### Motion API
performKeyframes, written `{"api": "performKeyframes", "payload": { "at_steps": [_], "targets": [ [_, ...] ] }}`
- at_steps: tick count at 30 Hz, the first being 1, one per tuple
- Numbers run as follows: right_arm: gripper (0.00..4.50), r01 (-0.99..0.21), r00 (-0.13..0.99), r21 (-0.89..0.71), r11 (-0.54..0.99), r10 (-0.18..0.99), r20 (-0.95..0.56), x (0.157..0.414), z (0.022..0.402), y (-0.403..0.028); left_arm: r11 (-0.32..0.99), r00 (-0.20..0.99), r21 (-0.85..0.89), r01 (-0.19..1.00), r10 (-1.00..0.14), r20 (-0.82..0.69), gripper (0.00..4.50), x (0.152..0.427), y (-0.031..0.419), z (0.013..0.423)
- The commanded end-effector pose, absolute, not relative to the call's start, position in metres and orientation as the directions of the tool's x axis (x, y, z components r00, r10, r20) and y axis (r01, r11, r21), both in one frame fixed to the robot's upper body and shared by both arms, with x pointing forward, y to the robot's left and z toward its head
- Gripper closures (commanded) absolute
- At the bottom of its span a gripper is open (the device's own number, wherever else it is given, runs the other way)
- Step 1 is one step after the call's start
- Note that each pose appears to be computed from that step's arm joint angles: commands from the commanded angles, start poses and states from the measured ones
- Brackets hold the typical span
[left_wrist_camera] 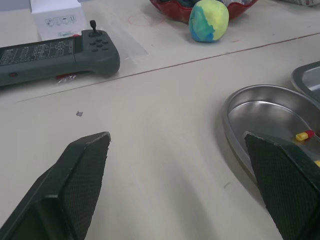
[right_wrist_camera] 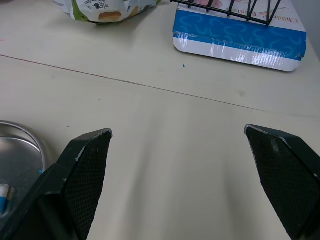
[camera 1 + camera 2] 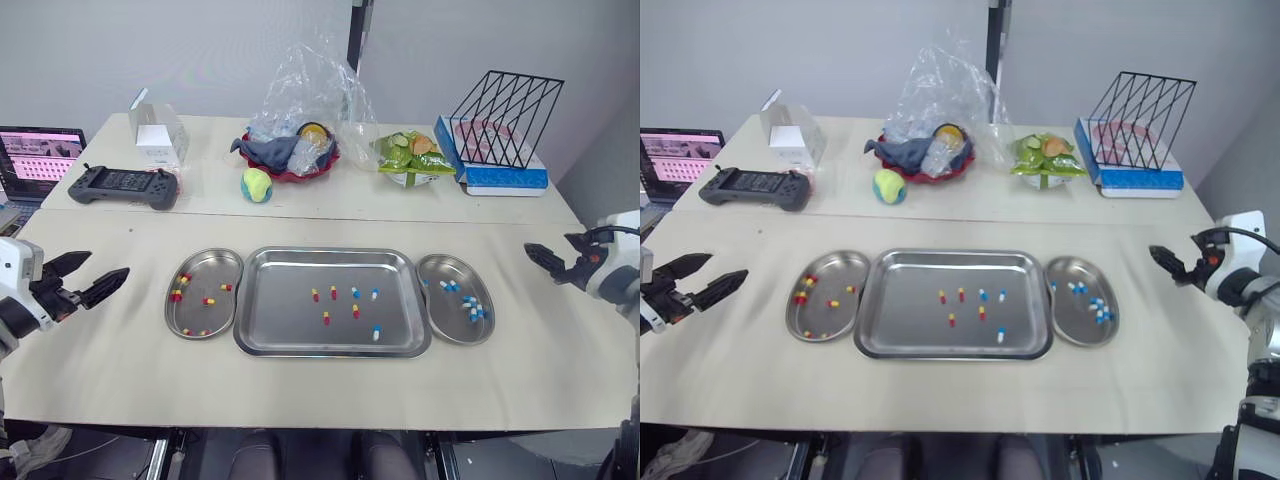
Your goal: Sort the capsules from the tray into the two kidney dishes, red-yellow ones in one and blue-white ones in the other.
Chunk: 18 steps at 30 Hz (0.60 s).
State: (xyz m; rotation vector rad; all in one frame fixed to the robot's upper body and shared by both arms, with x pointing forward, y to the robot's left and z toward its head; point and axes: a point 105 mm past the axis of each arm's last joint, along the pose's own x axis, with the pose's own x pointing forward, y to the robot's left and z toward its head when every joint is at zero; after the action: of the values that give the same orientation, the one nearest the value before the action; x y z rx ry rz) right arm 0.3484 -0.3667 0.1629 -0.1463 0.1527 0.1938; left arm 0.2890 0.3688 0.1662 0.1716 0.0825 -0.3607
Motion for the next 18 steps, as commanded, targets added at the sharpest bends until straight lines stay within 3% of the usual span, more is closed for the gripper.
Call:
{"api": "performKeyframes", "payload": {
  "at_steps": [1, 4, 8, 14, 18],
  "targets": [
    [0.02, -0.23, 0.971, -0.185, 0.955, 0.211, -0.116, 0.351, 0.182, -0.36, 0.915, 0.938, 0.209, 0.346, -0.337, -0.076, 0.0, 0.288, 0.372, 0.184],
    [0.02, -0.275, 0.959, -0.193, 0.942, 0.255, -0.119, 0.351, 0.183, -0.352, 0.911, 0.936, 0.218, 0.351, -0.344, -0.071, 0.0, 0.288, 0.369, 0.186],
    [0.02, -0.381, 0.923, -0.28, 0.881, 0.347, -0.164, 0.347, 0.182, -0.332, 0.909, 0.923, 0.159, 0.386, -0.382, -0.053, 0.0, 0.305, 0.334, 0.198],
    [0.02, -0.634, 0.771, -0.129, 0.763, 0.608, -0.192, 0.322, 0.191, -0.286, 0.843, 0.855, 0.149, 0.517, -0.501, -0.13, 0.0, 0.316, 0.274, 0.194],
    [0.02, -0.7, 0.71, -0.093, 0.708, 0.676, -0.198, 0.307, 0.198, -0.267, 0.768, 0.774, 0.112, 0.631, -0.612, -0.161, 0.0, 0.315, 0.229, 0.187]
  ]
}}
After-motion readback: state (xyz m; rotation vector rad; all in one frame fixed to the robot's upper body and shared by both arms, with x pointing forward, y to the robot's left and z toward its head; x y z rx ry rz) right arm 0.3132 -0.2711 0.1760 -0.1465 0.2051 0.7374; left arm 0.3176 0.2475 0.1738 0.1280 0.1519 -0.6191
